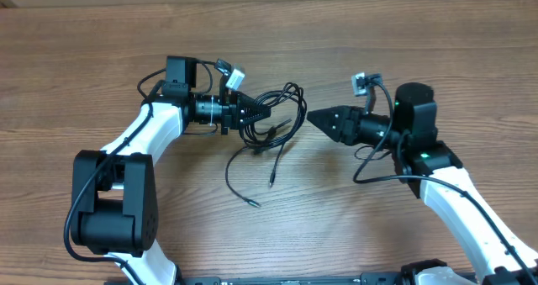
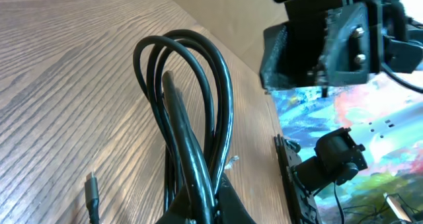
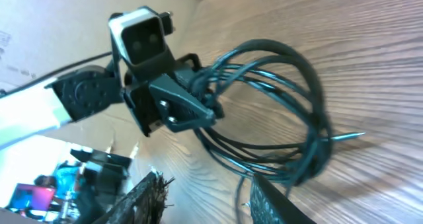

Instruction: Untangle cables

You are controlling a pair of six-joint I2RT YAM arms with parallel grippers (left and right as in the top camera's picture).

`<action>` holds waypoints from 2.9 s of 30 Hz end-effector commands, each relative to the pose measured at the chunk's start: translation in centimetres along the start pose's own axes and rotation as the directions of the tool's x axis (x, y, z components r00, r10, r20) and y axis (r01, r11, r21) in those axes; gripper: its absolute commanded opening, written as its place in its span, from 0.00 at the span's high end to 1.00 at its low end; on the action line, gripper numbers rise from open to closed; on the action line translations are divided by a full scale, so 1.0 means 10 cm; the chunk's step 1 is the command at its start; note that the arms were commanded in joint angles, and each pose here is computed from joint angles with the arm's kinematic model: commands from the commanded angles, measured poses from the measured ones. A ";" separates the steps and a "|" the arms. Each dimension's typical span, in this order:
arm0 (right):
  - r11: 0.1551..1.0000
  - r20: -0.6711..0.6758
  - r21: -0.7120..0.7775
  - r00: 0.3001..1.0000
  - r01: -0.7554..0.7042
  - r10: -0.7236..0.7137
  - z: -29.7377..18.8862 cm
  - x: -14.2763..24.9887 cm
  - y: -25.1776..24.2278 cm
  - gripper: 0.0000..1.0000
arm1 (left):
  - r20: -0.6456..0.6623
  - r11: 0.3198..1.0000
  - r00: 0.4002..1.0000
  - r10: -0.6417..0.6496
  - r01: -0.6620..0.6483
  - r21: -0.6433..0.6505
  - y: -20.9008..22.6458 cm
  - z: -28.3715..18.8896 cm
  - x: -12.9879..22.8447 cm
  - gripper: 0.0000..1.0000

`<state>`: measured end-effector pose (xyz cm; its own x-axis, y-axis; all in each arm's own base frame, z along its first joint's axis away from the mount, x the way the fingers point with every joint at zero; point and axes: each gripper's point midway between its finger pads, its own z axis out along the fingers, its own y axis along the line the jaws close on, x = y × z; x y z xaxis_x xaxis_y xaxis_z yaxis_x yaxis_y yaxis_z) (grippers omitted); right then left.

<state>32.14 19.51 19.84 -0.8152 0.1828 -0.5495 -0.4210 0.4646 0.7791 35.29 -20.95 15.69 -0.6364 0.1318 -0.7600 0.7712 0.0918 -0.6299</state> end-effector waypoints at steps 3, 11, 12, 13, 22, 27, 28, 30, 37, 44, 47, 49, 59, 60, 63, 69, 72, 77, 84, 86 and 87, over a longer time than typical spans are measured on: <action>0.980 0.008 0.093 0.984 0.176 -0.177 -0.06 -0.05 -0.24 0.59 | 0.049 0.986 0.999 -0.008 -0.001 0.164 -0.29 0.00 -0.11 0.96; 0.945 0.016 0.231 0.970 0.231 -0.241 -0.09 -0.11 -0.48 0.56 | 0.052 0.980 0.998 -0.037 0.026 0.195 -0.34 -0.01 -0.13 0.96; 0.945 0.017 0.231 0.970 0.232 -0.243 -0.09 -0.11 -0.48 0.56 | 0.052 0.980 0.998 -0.038 0.027 0.196 -0.34 -0.01 -0.13 0.96; 0.945 0.018 0.230 0.970 0.234 -0.244 -0.09 -0.12 -0.47 0.56 | 0.051 0.980 0.998 -0.037 0.026 0.196 -0.34 -0.01 -0.13 0.96; 0.917 0.027 0.216 0.936 0.336 -0.350 -0.06 -0.19 -0.39 0.56 | 0.010 0.970 0.996 -0.093 0.088 0.227 -0.42 0.13 -0.09 0.96; 0.912 0.042 0.207 0.928 0.354 -0.370 -0.05 -0.23 -0.35 0.57 | -0.008 0.964 0.992 -0.129 0.127 0.236 -0.45 0.17 -0.07 0.96; 0.913 0.040 0.202 0.929 0.354 -0.368 -0.05 -0.22 -0.35 0.57 | -0.009 0.963 0.991 -0.134 0.132 0.236 -0.45 0.17 -0.07 0.96; 0.916 0.035 0.197 0.931 0.350 -0.364 -0.05 -0.21 -0.34 0.57 | -0.011 0.962 0.990 -0.141 0.139 0.236 -0.45 0.17 -0.07 0.96; 0.915 0.038 0.191 0.929 0.355 -0.369 -0.04 -0.21 -0.33 0.57 | -0.039 0.949 0.980 -0.194 0.197 0.246 -0.50 0.23 -0.03 0.96; 0.914 0.041 0.186 0.927 0.360 -0.373 -0.04 -0.22 -0.32 0.57 | -0.056 0.941 0.974 -0.218 0.226 0.252 -0.53 0.27 -0.02 0.96; 0.914 0.043 0.186 0.926 0.362 -0.375 -0.04 -0.22 -0.31 0.57 | -0.060 0.938 0.971 -0.232 0.239 0.251 -0.53 0.27 -0.02 0.96; 0.914 0.042 0.186 0.926 0.361 -0.374 -0.04 -0.22 -0.32 0.57 | -0.062 0.936 0.969 -0.238 0.246 0.251 -0.53 0.27 -0.02 0.96; 0.891 0.045 0.246 0.914 0.381 -0.403 -0.06 -0.27 -0.40 0.57 | -0.073 0.925 0.957 -0.279 0.289 0.248 -0.53 0.27 -0.02 0.96; 0.889 0.047 0.256 0.914 0.380 -0.404 -0.07 -0.29 -0.42 0.57 | -0.073 0.925 0.957 -0.279 0.289 0.248 -0.53 0.27 -0.02 0.96; 0.879 0.041 0.259 0.905 0.400 -0.423 -0.07 -0.29 -0.42 0.58 | -0.073 0.925 0.958 -0.279 0.288 0.248 -0.53 0.27 -0.02 0.96; 0.883 0.023 0.242 0.908 0.402 -0.419 0.00 -0.22 -0.40 0.58 | -0.073 0.925 0.958 -0.279 0.288 0.248 -0.53 0.27 -0.02 0.96; 0.895 -0.035 0.204 0.917 0.395 -0.397 0.15 -0.03 -0.37 0.58 | -0.069 0.928 0.961 -0.267 0.276 0.248 -0.52 0.27 -0.02 0.96; 0.917 -0.041 0.191 0.936 0.351 -0.350 0.17 0.03 -0.35 0.58 | -0.020 0.962 0.995 -0.095 0.096 0.254 -0.51 0.25 -0.04 0.92; 0.913 0.021 0.175 0.925 0.369 -0.379 0.14 -0.14 -0.29 0.57 | 0.000 0.966 1.000 -0.012 0.012 0.258 -0.52 0.27 -0.03 0.92; 0.931 0.031 0.133 0.938 0.339 -0.346 0.13 -0.14 -0.22 0.57 | 0.001 0.966 1.000 -0.011 0.010 0.257 -0.52 0.26 -0.03 0.91; 0.942 0.027 0.101 0.946 0.319 -0.323 0.14 -0.11 -0.17 0.57 | 0.003 0.967 1.000 -0.007 0.007 0.255 -0.51 0.26 -0.03 0.91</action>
<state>34.89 19.16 17.82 -0.5844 0.0062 -0.8114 -0.6176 0.6453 0.4497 31.92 -24.06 18.07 -0.6765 0.1453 -0.7219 0.7127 -0.1177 -0.6916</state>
